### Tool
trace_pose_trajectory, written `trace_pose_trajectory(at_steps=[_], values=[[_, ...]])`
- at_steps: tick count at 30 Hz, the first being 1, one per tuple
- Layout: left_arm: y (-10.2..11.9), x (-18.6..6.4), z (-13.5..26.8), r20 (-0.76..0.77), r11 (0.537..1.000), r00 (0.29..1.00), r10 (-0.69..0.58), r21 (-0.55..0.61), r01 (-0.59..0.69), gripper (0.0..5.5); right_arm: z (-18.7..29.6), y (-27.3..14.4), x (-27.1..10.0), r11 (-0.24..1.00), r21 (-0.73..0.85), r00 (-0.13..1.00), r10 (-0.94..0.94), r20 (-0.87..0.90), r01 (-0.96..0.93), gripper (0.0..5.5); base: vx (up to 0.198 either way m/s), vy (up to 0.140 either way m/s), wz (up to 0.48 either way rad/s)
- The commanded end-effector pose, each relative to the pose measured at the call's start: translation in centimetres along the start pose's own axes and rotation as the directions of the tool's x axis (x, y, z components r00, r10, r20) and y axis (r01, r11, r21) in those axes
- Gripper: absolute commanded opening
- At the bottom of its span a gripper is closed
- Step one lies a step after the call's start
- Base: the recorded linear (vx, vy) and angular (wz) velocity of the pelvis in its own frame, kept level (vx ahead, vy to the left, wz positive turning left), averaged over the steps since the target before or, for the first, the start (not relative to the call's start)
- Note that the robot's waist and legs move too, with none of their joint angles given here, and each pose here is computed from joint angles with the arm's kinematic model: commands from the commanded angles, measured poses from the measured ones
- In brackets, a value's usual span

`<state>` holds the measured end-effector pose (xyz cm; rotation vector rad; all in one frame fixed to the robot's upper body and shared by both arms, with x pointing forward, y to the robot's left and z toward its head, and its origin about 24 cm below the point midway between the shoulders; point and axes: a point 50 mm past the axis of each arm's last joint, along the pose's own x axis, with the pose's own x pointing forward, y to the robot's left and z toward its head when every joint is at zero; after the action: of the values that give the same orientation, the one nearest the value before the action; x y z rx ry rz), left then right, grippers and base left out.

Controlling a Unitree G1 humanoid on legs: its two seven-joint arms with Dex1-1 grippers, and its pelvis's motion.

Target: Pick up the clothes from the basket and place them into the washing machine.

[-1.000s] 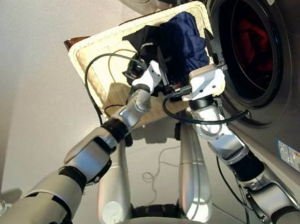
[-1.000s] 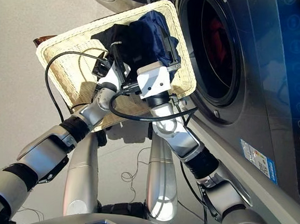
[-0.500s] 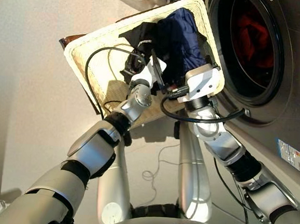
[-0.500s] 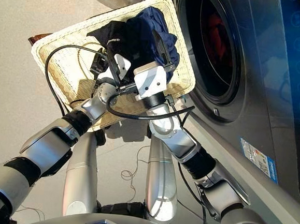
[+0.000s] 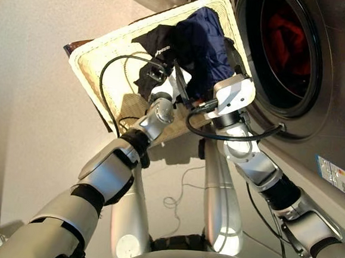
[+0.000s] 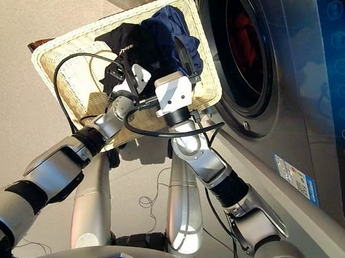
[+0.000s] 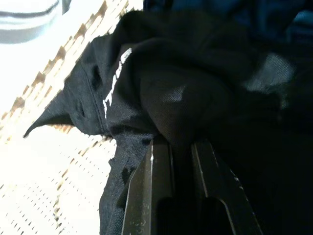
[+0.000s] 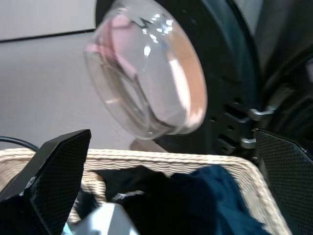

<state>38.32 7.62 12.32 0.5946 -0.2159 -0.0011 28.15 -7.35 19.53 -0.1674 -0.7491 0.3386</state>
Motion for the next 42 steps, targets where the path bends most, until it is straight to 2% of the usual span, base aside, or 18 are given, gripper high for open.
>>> trace_pose_trajectory(at_steps=[1,3,4,6,8,13,19,21,23,26,30,34,42], values=[[-0.3,-0.8,2.3,0.152,0.998,0.988,0.005,-0.055,0.003,0.0,2.4,-1.7,-0.1,0.997,-0.021,0.989,-0.069,0.131,0.072,5.5,0.0,0.0,0.0],[1.1,-2.4,2.7,0.241,0.993,0.97,0.031,-0.12,-0.002,0.0,2.1,-4.1,-0.8,0.986,-0.07,0.984,-0.142,0.11,0.15,5.5,0.0,0.0,0.0],[1.1,-2.4,2.7,0.239,0.993,0.97,0.03,-0.119,-0.001,0.0,2.1,-4.1,-0.8,0.986,-0.069,0.984,-0.142,0.109,0.15,5.5,0.0,0.0,0.0],[3.4,-4.2,2.9,0.321,0.988,0.945,0.06,-0.154,-0.011,0.0,2.2,-6.5,-1.6,0.966,-0.173,0.979,-0.174,0.105,0.19,5.5,0.0,0.0,0.0],[4.6,-5.3,2.9,0.357,0.983,0.931,0.08,-0.183,-0.014,0.0,1.9,-7.8,-2.1,0.95,-0.23,0.976,-0.198,0.087,0.214,5.5,0.0,0.0,0.0],[8.2,-8.2,3.5,0.451,0.971,0.882,0.135,-0.239,-0.027,0.0,1.5,-10.0,-3.3,0.926,-0.341,0.986,-0.165,0.012,0.159,5.5,0.0,0.0,0.0],[11.2,-10.9,5.5,0.583,0.964,0.803,0.127,-0.262,0.038,0.0,2.3,-10.0,-3.5,0.935,-0.349,0.998,0.042,-0.051,-0.057,5.5,0.0,0.0,0.0],[11.6,-11.2,5.7,0.594,0.963,0.795,0.121,-0.264,0.051,0.0,2.5,-9.7,-3.5,0.936,-0.336,0.994,0.09,-0.065,-0.107,5.5,0.0,0.0,0.0],[12.5,-12.2,6.8,0.654,0.961,0.754,0.066,-0.245,0.129,0.0,3.5,-9.1,-3.1,0.917,-0.295,0.963,0.254,-0.088,-0.269,5.5,0.0,0.0,0.0],[12.7,-12.8,7.4,0.68,0.941,0.732,0.039,-0.272,0.202,0.0,4.0,-8.6,-2.3,0.873,-0.309,0.926,0.361,-0.109,-0.377,5.5,0.0,0.0,0.0],[12.6,-13.3,8.3,0.72,0.917,0.694,-0.017,-0.265,0.298,0.0,4.8,-7.3,-0.7,0.784,-0.361,0.859,0.495,-0.129,-0.505,5.5,0.0,0.0,0.0],[12.4,-13.4,9.1,0.749,0.902,0.659,-0.059,-0.243,0.357,0.0,4.5,-5.6,0.9,0.702,-0.344,0.776,0.606,-0.172,-0.624,5.5,0.0,0.0,0.0],[12.1,-13.6,9.6,0.771,0.879,0.632,-0.086,-0.24,0.412,0.0,4.3,-3.9,3.1,0.683,-0.337,0.754,0.64,-0.152,-0.648,5.5,0.0,0.0,0.0]])
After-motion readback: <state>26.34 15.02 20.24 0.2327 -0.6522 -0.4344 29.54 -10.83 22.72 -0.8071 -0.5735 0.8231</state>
